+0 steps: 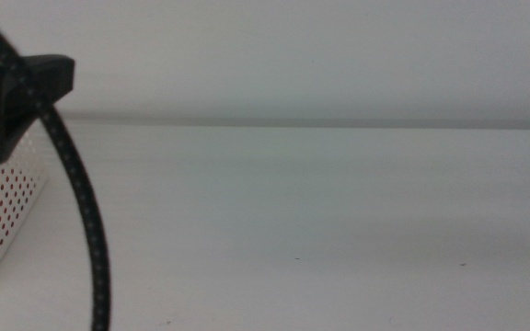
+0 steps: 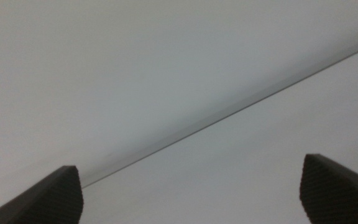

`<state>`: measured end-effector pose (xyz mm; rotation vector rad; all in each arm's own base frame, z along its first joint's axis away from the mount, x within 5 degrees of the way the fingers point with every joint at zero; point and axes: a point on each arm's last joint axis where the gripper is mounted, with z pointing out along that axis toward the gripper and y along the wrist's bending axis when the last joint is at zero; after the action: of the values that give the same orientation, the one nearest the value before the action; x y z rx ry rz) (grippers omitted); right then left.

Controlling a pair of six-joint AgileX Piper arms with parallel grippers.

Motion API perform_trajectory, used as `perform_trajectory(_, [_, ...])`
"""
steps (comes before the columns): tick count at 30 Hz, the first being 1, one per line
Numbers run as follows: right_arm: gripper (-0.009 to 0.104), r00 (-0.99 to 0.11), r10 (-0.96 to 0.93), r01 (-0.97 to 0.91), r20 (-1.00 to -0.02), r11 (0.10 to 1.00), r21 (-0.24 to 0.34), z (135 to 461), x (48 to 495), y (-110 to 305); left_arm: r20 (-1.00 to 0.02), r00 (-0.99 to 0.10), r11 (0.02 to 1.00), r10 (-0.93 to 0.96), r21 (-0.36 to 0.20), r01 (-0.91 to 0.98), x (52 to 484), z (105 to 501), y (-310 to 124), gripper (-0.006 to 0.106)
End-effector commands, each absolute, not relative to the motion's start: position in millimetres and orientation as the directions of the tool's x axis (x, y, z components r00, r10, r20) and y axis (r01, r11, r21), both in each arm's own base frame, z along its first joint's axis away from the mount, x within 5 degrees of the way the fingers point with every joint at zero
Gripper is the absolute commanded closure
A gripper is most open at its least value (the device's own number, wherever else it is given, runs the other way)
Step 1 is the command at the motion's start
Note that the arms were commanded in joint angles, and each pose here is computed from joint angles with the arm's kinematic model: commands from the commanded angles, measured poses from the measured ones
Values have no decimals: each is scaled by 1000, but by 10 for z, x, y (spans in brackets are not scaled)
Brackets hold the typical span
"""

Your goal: Use arms to grab the bottles and put them into the dustbin to the left of the table.

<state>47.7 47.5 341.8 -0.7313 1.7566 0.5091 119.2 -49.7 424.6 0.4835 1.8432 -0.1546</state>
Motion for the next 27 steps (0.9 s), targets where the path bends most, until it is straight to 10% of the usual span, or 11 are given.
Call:
perform_trajectory(1, [12, -185, -225, -698, -956, 715, -33, 3406, 481, 476, -951, -216, 914, 220, 124, 386, 1162, 4260, -465, 7])
perform_trajectory(21, [12, -187, -224, -698, -957, 716, -31, 3406, 481, 476, -981, -46, 925, 191, 164, 342, 1152, 4395, -423, 7])
perform_trajectory(27, [12, -71, -217, -654, -974, 747, -119, 3284, 522, 436, -980, -61, 940, 188, 162, 302, 1133, 4038, -354, 7])
